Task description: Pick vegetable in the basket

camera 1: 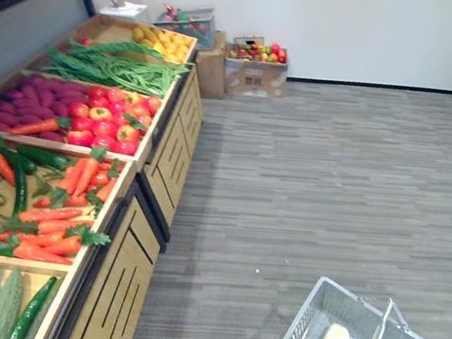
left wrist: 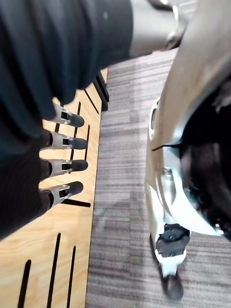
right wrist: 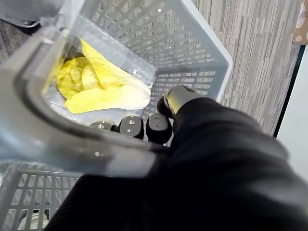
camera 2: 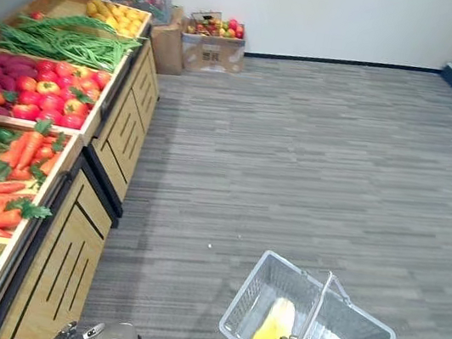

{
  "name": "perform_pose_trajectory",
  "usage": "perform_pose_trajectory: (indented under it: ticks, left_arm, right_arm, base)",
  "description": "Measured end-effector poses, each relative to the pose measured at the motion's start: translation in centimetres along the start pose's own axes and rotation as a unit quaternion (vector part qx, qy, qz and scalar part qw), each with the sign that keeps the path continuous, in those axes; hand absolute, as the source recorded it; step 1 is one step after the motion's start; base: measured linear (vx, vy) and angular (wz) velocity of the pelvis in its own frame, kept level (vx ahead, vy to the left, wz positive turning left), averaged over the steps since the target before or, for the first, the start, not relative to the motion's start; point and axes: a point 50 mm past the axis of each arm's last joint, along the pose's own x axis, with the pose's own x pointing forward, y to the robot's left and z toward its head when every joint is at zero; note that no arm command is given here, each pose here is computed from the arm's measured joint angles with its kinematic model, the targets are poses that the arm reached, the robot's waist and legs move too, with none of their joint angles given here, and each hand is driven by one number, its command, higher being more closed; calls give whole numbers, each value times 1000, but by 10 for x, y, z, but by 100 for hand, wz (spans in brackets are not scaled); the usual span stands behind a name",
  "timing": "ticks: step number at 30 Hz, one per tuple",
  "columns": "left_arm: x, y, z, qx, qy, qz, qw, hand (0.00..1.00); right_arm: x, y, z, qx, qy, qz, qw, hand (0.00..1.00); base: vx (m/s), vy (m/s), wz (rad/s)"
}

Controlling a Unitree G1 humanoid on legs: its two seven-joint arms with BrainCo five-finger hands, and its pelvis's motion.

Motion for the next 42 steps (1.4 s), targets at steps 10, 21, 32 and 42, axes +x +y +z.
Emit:
perform_pose_trajectory:
  ticks: [10, 21, 32, 42]
  left_arm:
    - [-9, 5, -26, 45, 40, 13, 998, 0]
    - [10, 10, 35, 52, -49, 15, 997, 0]
    - [10, -6, 50, -45, -61, 22, 997, 0]
    - [0, 10, -14, -54, 66, 76, 993, 0]
  right_arm:
    - [7, 0, 20, -28, -40, 11, 999, 100]
    - [6, 9, 27, -31, -70, 23, 997, 100]
    - [3, 9, 15, 48, -22, -25, 998, 100]
    - [4, 2, -10, -2, 60, 3, 998, 100]
  base:
    - [282, 147, 7]
    - [340, 78, -8]
    - [422, -304, 94]
    - [271, -200, 103]
